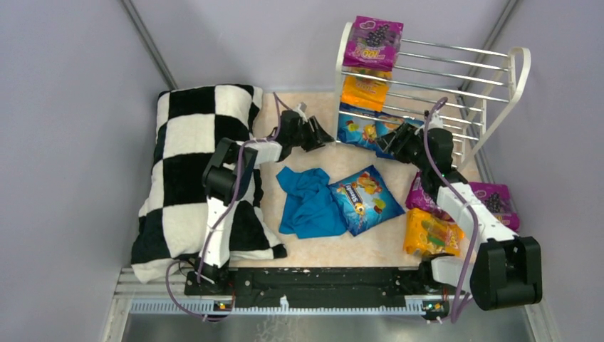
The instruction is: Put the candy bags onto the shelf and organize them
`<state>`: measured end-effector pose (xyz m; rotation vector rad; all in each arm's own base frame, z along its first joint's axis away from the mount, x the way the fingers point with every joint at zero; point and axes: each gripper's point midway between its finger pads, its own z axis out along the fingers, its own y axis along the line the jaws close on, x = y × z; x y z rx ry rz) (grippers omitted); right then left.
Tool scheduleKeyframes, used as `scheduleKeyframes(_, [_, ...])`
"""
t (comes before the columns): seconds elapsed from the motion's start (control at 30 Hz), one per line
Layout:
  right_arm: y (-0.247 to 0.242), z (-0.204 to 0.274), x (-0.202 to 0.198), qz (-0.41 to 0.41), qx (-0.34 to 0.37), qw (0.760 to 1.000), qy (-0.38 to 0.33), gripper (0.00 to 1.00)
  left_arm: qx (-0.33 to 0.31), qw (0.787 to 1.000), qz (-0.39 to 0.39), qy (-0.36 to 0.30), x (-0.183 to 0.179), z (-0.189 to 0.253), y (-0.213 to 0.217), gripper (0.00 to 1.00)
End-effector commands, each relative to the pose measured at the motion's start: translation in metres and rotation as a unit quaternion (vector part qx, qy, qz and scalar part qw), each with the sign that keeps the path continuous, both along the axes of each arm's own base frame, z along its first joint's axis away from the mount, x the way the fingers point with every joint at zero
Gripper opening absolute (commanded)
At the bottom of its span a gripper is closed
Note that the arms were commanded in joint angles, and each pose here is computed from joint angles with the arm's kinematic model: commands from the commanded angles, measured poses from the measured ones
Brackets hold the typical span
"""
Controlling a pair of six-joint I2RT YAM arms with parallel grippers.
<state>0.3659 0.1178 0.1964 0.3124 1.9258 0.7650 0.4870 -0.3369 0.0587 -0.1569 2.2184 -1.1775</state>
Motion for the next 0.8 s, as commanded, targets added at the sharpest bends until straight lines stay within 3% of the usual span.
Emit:
scheduleKeyframes(0.0, [0.007,-0.018,-0.037,0.060,-0.084,0.994,0.043,0.68,-0.035,0.999,0.028,-0.015,-0.020,0.066,0.040,0.67])
scheduleKeyframes(0.17, [0.037,-0.037,-0.070,0.110,-0.106,0.985,0.073,0.77,-0.063,0.998,0.004,-0.029,-0.081,0.124,0.057,0.85])
scheduleKeyframes(0.27, [0.039,-0.052,-0.081,0.124,-0.111,0.980,0.105,0.80,-0.070,0.994,-0.028,-0.078,-0.109,0.176,0.063,0.92])
scheduleKeyframes(0.43, [0.010,-0.056,-0.084,0.061,-0.160,0.975,0.141,0.84,0.002,0.981,-0.049,-0.187,-0.137,0.260,0.089,0.99])
scheduleKeyframes(0.53, [-0.017,-0.052,-0.085,-0.010,-0.184,0.971,0.153,0.88,0.059,0.958,-0.052,-0.274,-0.148,0.311,0.107,0.99])
scheduleKeyframes(0.63, [-0.039,-0.054,-0.094,-0.082,-0.188,0.960,0.189,0.92,0.120,0.946,-0.002,-0.301,-0.149,0.316,0.133,0.99])
scheduleKeyframes(0.77, [-0.047,-0.056,-0.111,-0.117,-0.168,0.949,0.240,0.93,0.188,0.938,0.037,-0.289,-0.140,0.273,0.154,0.99])
